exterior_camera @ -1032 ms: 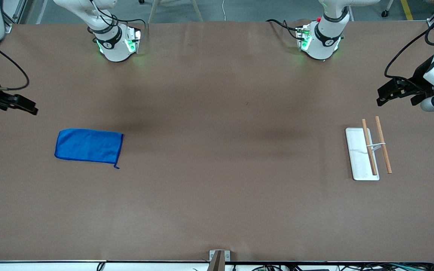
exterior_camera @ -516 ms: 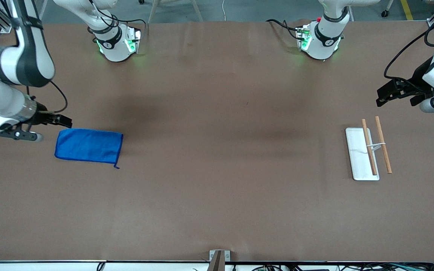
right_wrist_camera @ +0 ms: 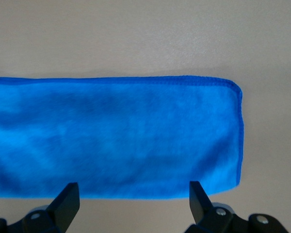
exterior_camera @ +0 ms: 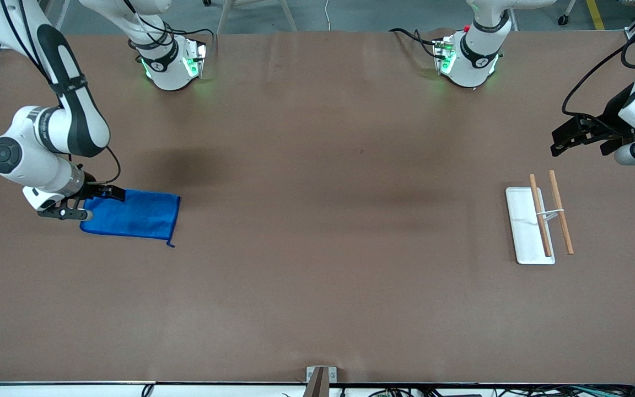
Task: Right arm passes towel to left arm to hang
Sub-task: 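Lower the right gripper onto the blue towel's edge and close it, then lift the towel with the right gripper while the left gripper moves inward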
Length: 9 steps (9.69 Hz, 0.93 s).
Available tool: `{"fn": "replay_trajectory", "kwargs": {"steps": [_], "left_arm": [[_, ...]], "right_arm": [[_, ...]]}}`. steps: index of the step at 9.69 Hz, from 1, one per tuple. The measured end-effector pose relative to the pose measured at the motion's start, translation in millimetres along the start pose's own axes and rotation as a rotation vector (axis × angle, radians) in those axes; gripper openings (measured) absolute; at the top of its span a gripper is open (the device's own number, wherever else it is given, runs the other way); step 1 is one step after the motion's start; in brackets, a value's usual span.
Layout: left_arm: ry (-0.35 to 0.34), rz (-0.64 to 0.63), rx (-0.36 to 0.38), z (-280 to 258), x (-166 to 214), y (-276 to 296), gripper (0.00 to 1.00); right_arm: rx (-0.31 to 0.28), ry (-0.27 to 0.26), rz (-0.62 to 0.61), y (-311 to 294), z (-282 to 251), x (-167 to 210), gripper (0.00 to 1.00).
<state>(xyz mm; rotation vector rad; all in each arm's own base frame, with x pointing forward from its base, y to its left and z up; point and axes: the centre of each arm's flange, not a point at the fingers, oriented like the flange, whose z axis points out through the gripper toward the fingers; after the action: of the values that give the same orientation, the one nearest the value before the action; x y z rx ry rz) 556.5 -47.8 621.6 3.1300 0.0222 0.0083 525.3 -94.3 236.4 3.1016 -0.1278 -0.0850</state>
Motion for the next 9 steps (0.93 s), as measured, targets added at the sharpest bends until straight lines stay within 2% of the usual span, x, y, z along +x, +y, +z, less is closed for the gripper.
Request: {"fn": "replay_trajectory", "kwargs": {"steps": [1, 3, 9], "left_arm": [[0.0, 0.0, 0.0, 0, 0, 0, 1.0], [0.0, 0.0, 0.0, 0, 0, 0, 1.0], [-0.025, 0.003, 0.001, 14, 7, 0, 1.0]], "right_arm": [[-0.001, 0.036, 0.004, 5, 19, -2, 1.0], [-0.002, 0.062, 0.003, 6, 40, -4, 1.0], [0.0, 0.088, -0.023, -8, 64, -2, 0.99]]}}
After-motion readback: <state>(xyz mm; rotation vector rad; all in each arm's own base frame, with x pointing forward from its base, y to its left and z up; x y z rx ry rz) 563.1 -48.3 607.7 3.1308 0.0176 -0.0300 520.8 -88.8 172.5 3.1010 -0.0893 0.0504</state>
